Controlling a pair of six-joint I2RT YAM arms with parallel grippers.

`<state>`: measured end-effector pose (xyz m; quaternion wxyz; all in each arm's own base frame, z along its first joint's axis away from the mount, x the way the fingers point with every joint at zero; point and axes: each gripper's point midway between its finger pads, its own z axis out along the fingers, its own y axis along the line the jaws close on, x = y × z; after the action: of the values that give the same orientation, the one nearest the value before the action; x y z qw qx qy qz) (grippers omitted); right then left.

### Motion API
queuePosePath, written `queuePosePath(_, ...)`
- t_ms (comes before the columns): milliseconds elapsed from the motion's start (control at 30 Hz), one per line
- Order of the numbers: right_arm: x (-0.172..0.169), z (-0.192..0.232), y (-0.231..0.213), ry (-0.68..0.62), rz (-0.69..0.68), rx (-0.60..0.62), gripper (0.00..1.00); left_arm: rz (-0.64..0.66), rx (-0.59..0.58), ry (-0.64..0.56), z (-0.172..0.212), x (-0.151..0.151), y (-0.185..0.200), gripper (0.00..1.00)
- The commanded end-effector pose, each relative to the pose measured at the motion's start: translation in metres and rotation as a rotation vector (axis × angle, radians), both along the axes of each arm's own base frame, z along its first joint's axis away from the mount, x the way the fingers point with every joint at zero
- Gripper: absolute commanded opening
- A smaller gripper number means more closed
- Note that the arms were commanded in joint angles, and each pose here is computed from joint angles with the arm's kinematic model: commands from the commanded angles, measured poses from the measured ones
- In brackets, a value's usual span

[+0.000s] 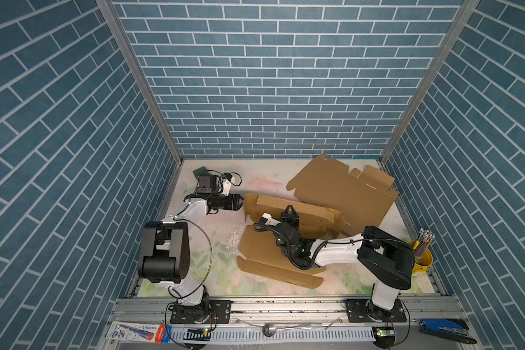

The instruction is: Fold the paper box

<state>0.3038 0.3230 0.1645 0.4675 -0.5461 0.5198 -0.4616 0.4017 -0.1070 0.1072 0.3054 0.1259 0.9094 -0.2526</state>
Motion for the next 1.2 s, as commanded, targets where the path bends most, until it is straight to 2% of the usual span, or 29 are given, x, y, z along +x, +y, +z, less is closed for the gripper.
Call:
queuePosePath(0, -0.006, -0.019, -0.004, 0.029, 0.023, -0.078, 0.0, -0.07, 0.038, 0.021, -0.012, -0.007, -0.002, 0.72)
queuePosePath(133, -0.007, -0.022, -0.005, 0.039, 0.029, -0.072, 0.0, -0.111, -0.007, 0.004, -0.011, 0.008, -0.015, 0.72)
queuePosePath(200, -0.007, -0.023, -0.005, 0.044, 0.029, -0.07, 0.0, -0.136, 0.01, -0.018, -0.008, 0.012, -0.02, 0.72)
queuePosePath(467, -0.006, -0.026, -0.008, 0.064, 0.03, -0.055, 0.0, -0.12, 0.009, -0.029, -0.007, 0.031, -0.017, 0.71)
queuePosePath(600, -0.003, -0.024, -0.01, 0.067, 0.024, -0.046, 0.0, -0.107, -0.045, -0.01, -0.008, 0.041, -0.022, 0.7)
queuePosePath(733, 0.0, -0.023, -0.014, 0.069, 0.01, -0.051, 0.0, -0.177, -0.058, 0.062, -0.015, 0.018, -0.045, 0.69)
queuePosePath(833, 0.001, -0.018, -0.015, 0.069, 0.002, -0.038, 0.0, -0.176, -0.037, 0.115, -0.019, -0.009, -0.044, 0.68)
queuePosePath(900, 0.001, -0.018, -0.015, 0.072, 0.001, -0.031, 0.0, -0.155, -0.011, 0.122, -0.019, -0.021, -0.037, 0.68)
queuePosePath(967, 0.001, -0.02, -0.013, 0.075, 0.007, -0.033, 0.0, -0.144, -0.032, 0.121, -0.015, -0.027, -0.04, 0.68)
queuePosePath(1167, 0.002, -0.019, -0.012, 0.076, 0.006, -0.03, 0.0, -0.216, -0.046, 0.112, -0.012, -0.044, -0.076, 0.7)
